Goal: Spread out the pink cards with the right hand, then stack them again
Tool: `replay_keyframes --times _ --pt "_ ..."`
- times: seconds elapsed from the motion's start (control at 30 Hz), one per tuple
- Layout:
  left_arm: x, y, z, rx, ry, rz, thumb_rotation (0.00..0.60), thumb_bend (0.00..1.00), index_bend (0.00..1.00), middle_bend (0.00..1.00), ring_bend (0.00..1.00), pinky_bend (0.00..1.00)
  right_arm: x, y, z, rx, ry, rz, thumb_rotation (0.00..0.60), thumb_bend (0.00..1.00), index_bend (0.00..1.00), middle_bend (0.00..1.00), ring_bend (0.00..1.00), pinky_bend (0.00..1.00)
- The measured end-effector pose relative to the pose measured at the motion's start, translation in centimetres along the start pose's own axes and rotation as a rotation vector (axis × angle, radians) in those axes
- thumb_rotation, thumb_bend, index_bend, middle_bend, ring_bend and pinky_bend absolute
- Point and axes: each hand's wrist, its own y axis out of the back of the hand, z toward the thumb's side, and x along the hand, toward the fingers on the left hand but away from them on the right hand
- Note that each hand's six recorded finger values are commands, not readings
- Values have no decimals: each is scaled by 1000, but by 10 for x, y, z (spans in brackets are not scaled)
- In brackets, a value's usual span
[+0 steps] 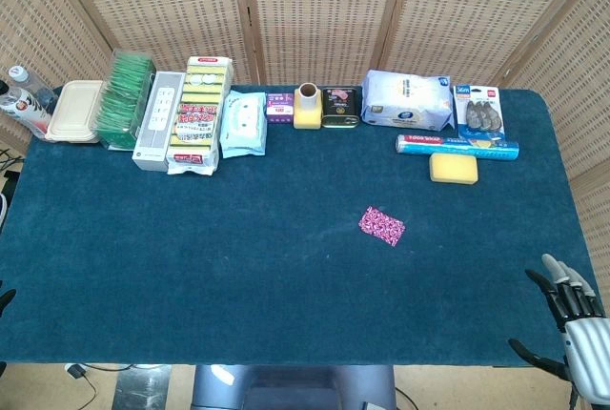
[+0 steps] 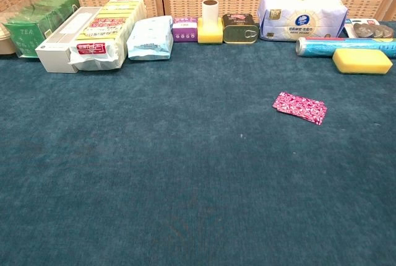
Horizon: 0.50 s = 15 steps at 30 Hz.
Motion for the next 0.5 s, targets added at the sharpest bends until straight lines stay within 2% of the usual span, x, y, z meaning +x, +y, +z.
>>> replay_keyframes --times 0.17,0.27,0.5 --pt "0 0 0 -7 -4 -7 600 118 0 0 0 11 0 -2 -4 89 -35 3 600 2 172 32 0 0" --pt "-1 0 1 -9 -12 -17 600 118 0 0 0 11 0 -11 -4 135 -43 33 600 0 175 40 0 0" --pt "-1 -1 1 -13 -20 -28 600 117 0 0 0 11 -13 -38 6 90 10 137 600 0 175 95 0 0"
